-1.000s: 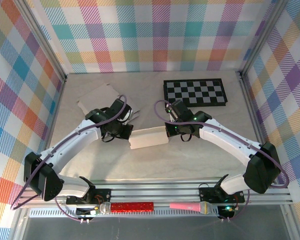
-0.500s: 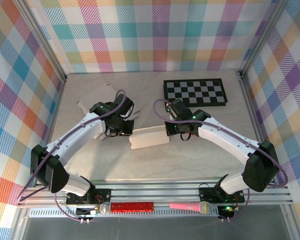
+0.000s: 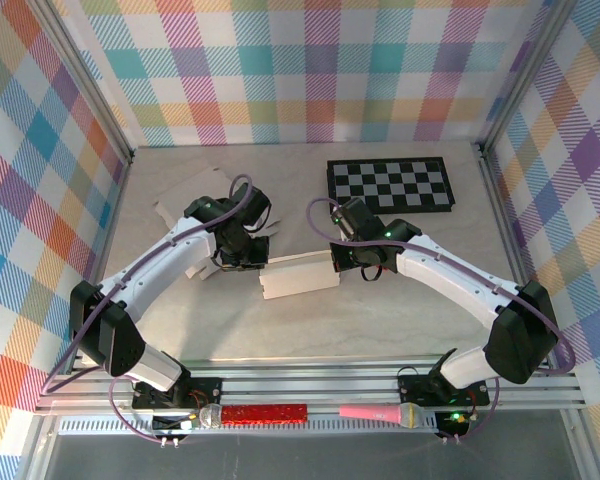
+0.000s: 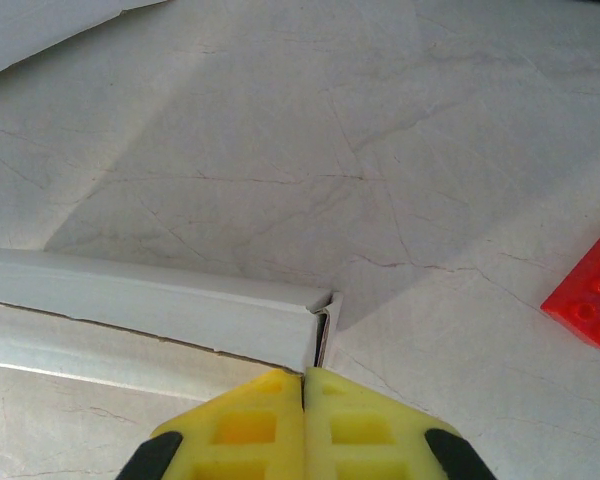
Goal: Fold the paper box
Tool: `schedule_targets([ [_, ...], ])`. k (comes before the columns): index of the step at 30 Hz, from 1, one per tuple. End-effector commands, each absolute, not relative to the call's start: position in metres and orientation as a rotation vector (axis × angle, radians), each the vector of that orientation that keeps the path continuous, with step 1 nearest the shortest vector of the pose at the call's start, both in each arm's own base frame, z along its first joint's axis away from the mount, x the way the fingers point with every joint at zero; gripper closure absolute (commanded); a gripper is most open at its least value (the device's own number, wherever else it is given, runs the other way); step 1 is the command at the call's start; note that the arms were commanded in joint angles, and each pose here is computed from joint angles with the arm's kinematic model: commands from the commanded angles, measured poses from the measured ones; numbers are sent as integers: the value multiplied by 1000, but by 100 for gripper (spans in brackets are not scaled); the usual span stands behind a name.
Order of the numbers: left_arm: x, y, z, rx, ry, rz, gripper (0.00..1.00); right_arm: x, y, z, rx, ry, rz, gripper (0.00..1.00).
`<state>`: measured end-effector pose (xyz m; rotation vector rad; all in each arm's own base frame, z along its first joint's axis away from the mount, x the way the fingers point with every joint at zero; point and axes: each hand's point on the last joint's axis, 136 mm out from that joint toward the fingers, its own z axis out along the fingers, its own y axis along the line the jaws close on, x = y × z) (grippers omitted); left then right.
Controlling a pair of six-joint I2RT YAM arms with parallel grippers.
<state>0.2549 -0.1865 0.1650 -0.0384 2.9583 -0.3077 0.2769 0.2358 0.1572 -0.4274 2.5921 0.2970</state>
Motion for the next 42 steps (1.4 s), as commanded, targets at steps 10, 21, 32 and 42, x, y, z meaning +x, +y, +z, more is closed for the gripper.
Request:
schedule_targets([
  [10,259,-200,171,-106,2967,-429,100,267,243,154,-447,2644,327,100],
  [21,259,-200,167,-172,2963,-484,100,266,242,155,-442,2643,323,100],
  [32,252,-193,155,-137,2968,-449,100,269,244,159,-437,2644,324,100],
  [42,246,-182,143,-52,2948,-399,100,268,244,153,-450,2637,328,100],
])
